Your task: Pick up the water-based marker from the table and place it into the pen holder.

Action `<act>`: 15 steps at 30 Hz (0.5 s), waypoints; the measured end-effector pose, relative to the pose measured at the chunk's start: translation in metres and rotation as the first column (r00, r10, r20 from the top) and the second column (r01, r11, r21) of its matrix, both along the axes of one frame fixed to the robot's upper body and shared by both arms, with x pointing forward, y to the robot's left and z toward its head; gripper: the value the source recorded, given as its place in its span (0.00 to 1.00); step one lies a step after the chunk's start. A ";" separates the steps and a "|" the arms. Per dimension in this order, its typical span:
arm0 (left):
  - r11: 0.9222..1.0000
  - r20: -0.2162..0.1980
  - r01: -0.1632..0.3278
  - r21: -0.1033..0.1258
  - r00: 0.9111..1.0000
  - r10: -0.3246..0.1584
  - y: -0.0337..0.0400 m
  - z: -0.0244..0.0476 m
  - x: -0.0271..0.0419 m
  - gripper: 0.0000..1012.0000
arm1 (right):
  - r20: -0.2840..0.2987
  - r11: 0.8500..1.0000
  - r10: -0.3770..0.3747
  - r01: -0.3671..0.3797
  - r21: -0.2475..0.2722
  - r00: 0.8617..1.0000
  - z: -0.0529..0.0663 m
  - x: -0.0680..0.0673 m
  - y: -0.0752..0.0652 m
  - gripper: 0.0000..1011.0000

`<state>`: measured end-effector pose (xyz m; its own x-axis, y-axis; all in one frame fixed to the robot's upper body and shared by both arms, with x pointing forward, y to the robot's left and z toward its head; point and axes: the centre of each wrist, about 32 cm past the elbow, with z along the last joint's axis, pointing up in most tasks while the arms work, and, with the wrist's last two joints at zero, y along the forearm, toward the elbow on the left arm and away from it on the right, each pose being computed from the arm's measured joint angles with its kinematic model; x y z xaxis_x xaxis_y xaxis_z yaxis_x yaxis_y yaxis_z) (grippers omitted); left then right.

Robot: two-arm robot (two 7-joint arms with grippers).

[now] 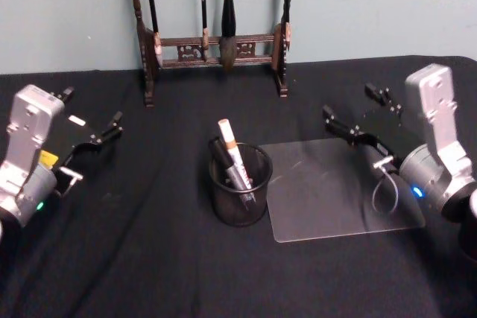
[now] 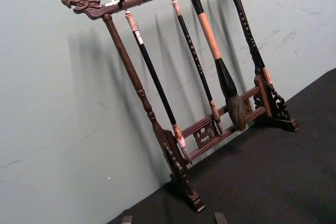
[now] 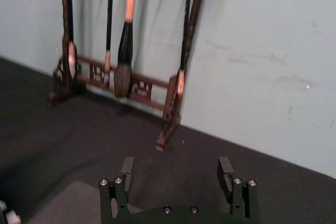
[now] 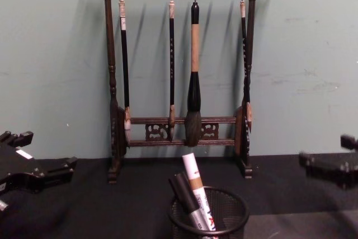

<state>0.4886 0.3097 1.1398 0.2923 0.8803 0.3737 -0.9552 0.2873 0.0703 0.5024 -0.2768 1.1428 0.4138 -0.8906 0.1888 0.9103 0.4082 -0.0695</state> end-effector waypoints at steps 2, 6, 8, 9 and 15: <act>1.000 0.000 0.000 0.000 1.000 0.000 0.0000 0.0000 0.0000 0.99 | -0.002 0.999 -0.002 0.002 -0.033 1.000 -0.005 0.000 0.001 0.99; 1.000 0.000 0.000 0.000 1.000 0.000 0.0000 0.0000 0.0000 0.99 | -0.007 0.998 0.001 -0.001 -0.071 1.000 -0.013 -0.001 0.003 0.99; 1.000 0.000 0.000 0.000 1.000 0.000 0.0000 0.0000 0.0000 0.99 | -0.008 0.997 0.004 -0.005 -0.082 1.000 -0.016 -0.001 0.005 0.99; 1.000 0.000 0.000 0.000 1.000 0.000 0.0000 0.0000 0.0000 0.99 | -0.009 0.996 0.005 -0.005 -0.085 1.000 -0.017 -0.001 0.006 0.99; 1.000 0.000 0.000 0.000 1.000 0.000 0.0000 0.0000 0.0000 0.99 | -0.008 0.996 0.007 -0.007 -0.090 1.000 -0.019 -0.001 0.007 0.99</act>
